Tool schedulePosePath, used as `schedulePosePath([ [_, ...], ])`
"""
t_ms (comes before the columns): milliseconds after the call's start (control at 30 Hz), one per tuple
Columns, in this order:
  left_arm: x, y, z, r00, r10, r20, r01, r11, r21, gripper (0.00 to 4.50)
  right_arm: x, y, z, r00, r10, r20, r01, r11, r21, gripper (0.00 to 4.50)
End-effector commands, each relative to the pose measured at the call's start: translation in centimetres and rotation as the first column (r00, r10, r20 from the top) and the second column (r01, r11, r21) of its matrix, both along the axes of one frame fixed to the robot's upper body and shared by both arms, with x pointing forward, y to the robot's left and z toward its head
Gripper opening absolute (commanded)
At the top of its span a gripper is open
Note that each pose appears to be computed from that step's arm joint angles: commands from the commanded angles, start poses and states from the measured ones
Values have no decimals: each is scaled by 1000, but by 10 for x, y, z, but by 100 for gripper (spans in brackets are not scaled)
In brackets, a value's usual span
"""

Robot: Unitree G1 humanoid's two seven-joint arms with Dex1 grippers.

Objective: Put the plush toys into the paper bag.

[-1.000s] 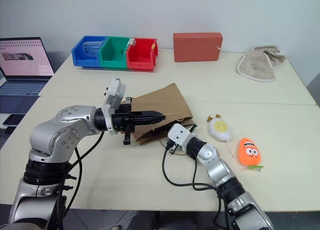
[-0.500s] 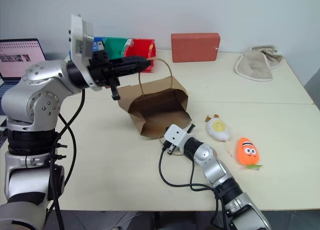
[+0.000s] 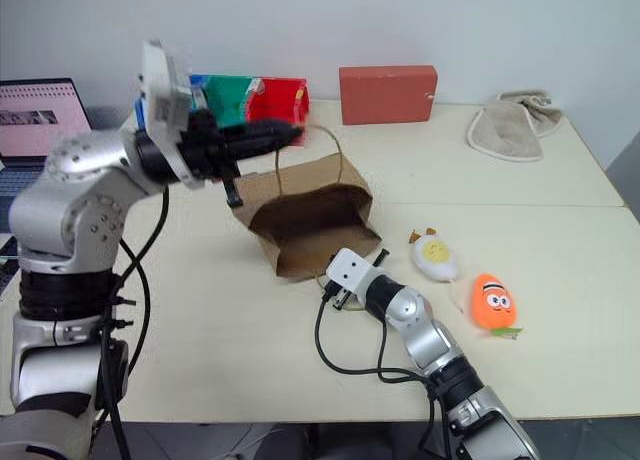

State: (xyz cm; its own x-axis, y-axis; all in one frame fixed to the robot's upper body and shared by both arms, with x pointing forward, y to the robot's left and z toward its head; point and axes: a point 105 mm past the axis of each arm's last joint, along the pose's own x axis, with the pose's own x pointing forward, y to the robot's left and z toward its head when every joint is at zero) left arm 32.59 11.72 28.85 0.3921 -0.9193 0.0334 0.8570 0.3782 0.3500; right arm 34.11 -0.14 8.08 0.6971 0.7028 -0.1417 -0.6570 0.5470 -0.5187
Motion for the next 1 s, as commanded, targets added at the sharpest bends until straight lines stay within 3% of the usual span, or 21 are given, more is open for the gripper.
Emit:
schedulePosePath([
  [33, -16, -9, 7, 997, -60, 42, 60, 998, 9, 0, -6, 1, 9, 999, 37, 12, -37, 999, 30, 1],
  [267, -20, -11, -3, 996, -94, 5, 94, 995, 24, 0, -25, -8, 58, 987, 126, 97, -137, 983, 120, 1],
  [400, -22, -15, -4, 994, -114, -3, 114, 993, 15, 0, -45, -32, 87, 975, 195, 106, -207, 970, 124, 1],
  [533, -24, -17, -6, 992, -125, -6, 125, 992, 18, 0, -47, -61, 105, 981, 151, 118, -163, 981, 105, 93],
  [567, -24, -17, -5, 992, -130, -7, 130, 991, 14, 0, -45, -79, 106, 984, 113, 138, -120, 992, 43, 139],
  [633, -25, -18, -5, 991, -136, -8, 136, 991, 8, 0, -41, -111, 106, 984, 51, 172, -35, 995, -96, 208],
  [733, -26, -19, -6, 990, -143, -9, 143, 990, 7, 0, -40, -155, 77, 994, -2, 108, 41, 932, -359, 311],
  [1000, -28, -19, -7, 988, -152, -10, 153, 988, 16, 0, -39, -175, 42, 998, -25, 57, 51, 864, -501, 311],
])
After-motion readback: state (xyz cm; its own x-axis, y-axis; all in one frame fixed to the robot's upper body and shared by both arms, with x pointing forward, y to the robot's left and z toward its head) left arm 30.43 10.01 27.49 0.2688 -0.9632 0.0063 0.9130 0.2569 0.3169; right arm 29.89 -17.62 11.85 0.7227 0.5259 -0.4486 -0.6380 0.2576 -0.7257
